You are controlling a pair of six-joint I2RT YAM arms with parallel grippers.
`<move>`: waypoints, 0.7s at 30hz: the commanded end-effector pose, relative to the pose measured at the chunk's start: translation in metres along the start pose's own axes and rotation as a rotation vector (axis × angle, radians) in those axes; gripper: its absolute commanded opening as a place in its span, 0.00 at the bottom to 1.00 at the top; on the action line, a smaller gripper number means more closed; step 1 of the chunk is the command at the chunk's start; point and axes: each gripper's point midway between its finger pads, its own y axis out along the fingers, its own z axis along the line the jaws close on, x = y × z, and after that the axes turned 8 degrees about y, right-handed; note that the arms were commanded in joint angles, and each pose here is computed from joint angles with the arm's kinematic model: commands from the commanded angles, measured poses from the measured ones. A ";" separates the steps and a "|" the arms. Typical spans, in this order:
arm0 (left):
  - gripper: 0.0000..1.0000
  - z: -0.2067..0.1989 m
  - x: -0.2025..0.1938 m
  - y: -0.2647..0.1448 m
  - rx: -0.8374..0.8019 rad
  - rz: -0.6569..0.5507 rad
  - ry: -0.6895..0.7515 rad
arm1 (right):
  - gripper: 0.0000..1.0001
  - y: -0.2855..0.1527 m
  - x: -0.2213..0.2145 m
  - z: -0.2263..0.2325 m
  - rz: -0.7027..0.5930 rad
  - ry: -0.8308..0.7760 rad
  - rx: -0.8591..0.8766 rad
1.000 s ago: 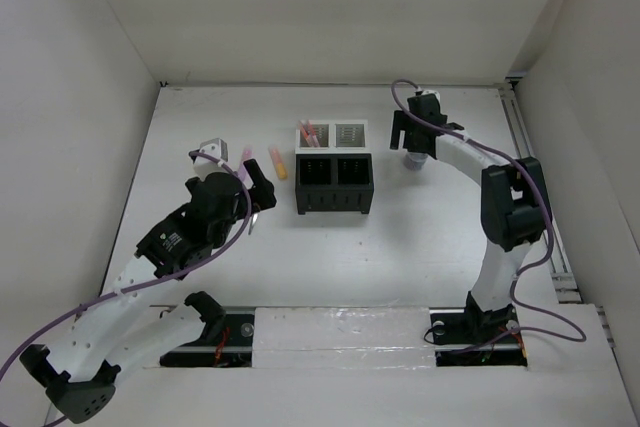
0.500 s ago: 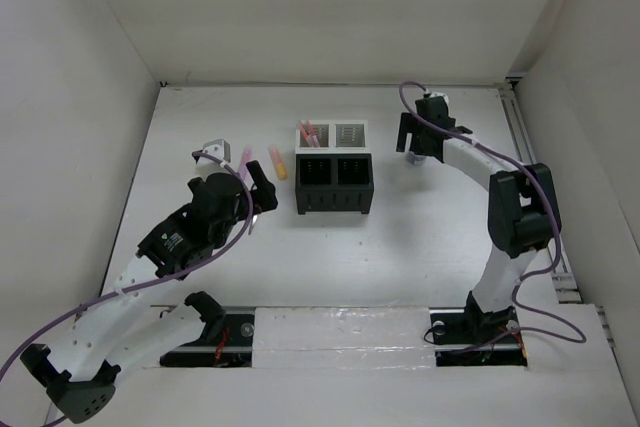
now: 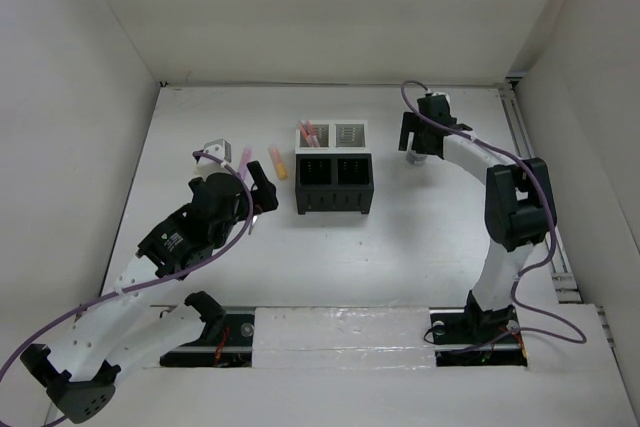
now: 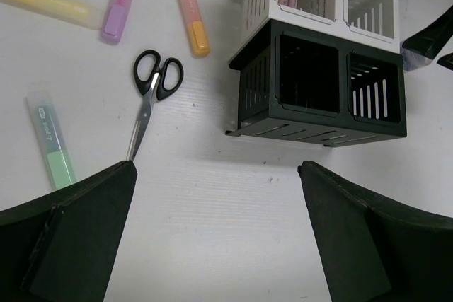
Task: Sort the stationery into containers
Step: Grab a piece of stationery with the right arm
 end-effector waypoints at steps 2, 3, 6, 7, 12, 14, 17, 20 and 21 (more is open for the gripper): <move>1.00 -0.002 0.006 0.000 -0.012 -0.024 -0.002 | 0.95 0.004 0.019 0.009 -0.027 -0.001 0.028; 1.00 -0.002 0.006 0.000 -0.012 -0.024 -0.002 | 0.94 0.008 0.014 0.010 -0.012 -0.004 0.033; 1.00 -0.002 0.006 0.000 -0.012 -0.024 -0.002 | 0.91 0.010 0.012 0.011 -0.001 -0.016 0.038; 1.00 -0.002 0.006 0.000 -0.012 -0.024 -0.002 | 0.91 0.010 0.012 0.011 0.000 -0.016 0.038; 1.00 -0.002 0.006 0.000 -0.012 -0.024 -0.002 | 0.83 0.015 0.010 0.008 0.020 -0.014 0.034; 1.00 -0.002 0.006 0.000 -0.012 -0.024 -0.002 | 0.79 0.015 0.010 0.008 0.020 -0.014 0.034; 1.00 -0.002 0.006 0.000 -0.012 -0.024 -0.002 | 0.73 0.014 0.010 0.010 0.024 -0.014 0.042; 1.00 -0.002 0.006 0.000 -0.012 -0.024 -0.002 | 0.66 0.019 0.003 0.008 0.056 -0.014 0.045; 1.00 -0.002 0.006 0.000 -0.012 -0.024 -0.002 | 0.64 0.019 0.003 0.008 0.056 -0.014 0.045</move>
